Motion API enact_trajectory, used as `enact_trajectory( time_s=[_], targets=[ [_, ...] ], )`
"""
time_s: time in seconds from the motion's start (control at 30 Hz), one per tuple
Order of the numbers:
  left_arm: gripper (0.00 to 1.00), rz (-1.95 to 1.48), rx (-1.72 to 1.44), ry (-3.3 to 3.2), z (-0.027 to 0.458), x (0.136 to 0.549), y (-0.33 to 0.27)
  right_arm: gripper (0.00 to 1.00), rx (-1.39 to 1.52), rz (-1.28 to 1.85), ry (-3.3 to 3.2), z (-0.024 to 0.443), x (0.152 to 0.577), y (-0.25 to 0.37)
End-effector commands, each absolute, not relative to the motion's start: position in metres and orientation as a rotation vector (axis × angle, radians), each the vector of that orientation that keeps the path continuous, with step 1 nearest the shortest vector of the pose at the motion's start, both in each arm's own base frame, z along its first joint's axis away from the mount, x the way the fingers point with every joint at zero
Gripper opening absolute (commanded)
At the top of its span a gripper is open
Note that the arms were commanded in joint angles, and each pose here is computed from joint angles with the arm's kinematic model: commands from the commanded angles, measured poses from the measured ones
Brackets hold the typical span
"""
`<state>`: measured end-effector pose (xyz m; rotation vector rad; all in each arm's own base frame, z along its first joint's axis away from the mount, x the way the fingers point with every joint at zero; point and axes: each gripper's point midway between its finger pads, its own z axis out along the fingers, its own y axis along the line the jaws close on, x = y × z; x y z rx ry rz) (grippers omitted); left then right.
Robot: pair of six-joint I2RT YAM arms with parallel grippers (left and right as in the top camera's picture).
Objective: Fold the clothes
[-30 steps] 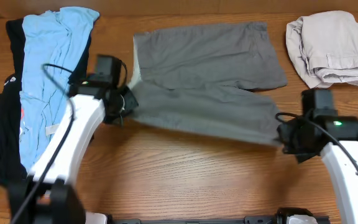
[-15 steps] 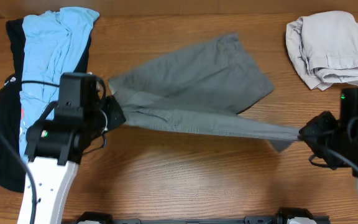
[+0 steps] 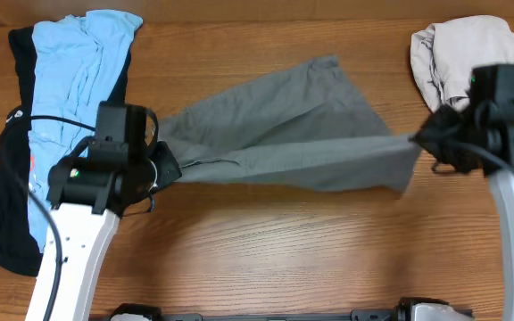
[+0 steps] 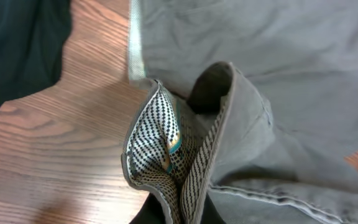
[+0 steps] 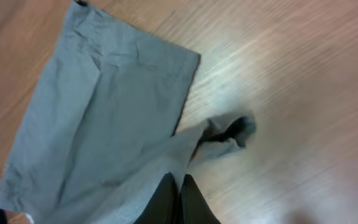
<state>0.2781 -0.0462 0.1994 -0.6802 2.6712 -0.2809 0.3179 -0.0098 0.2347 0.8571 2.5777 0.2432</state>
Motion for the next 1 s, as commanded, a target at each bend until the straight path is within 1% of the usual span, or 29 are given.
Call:
enact_trajectory(
  time_s=[0.0,0.03,0.17,0.37,0.5,0.53,0.63,0.83,0.97],
  targets=[
    [0.04,0.053,-0.885,2.523,0.196,0.299,0.003,0.04,0.805,0.142,2.539,0.224,0.356,-0.029],
    [0.04,0.095,-0.921,2.488,0.192,0.308,0.009,0.04,0.796,0.149,2.515,0.22,0.372,-0.031],
    [0.04,0.156,-1.011,2.42,0.178,0.33,0.018,0.04,0.746,0.165,2.455,0.212,0.409,-0.033],
    [0.04,0.211,-1.019,2.389,0.147,0.368,0.021,0.04,0.728,0.173,2.417,0.193,0.444,-0.035],
    [0.04,0.199,-1.018,2.375,0.125,0.393,0.018,0.04,0.732,0.169,2.429,0.173,0.458,-0.036],
    [0.04,0.191,-1.016,2.364,0.115,0.405,0.017,0.04,0.735,0.167,2.439,0.162,0.464,-0.036],
    [0.04,0.179,-1.015,2.349,0.103,0.419,0.015,0.04,0.736,0.166,2.445,0.148,0.473,-0.037],
    [0.04,0.162,-1.013,2.313,0.09,0.437,0.014,0.04,0.689,0.189,2.404,0.138,0.496,-0.025],
    [0.04,0.14,-1.01,2.286,0.09,0.445,0.013,0.04,0.655,0.202,2.382,0.134,0.507,-0.015]
  ],
)
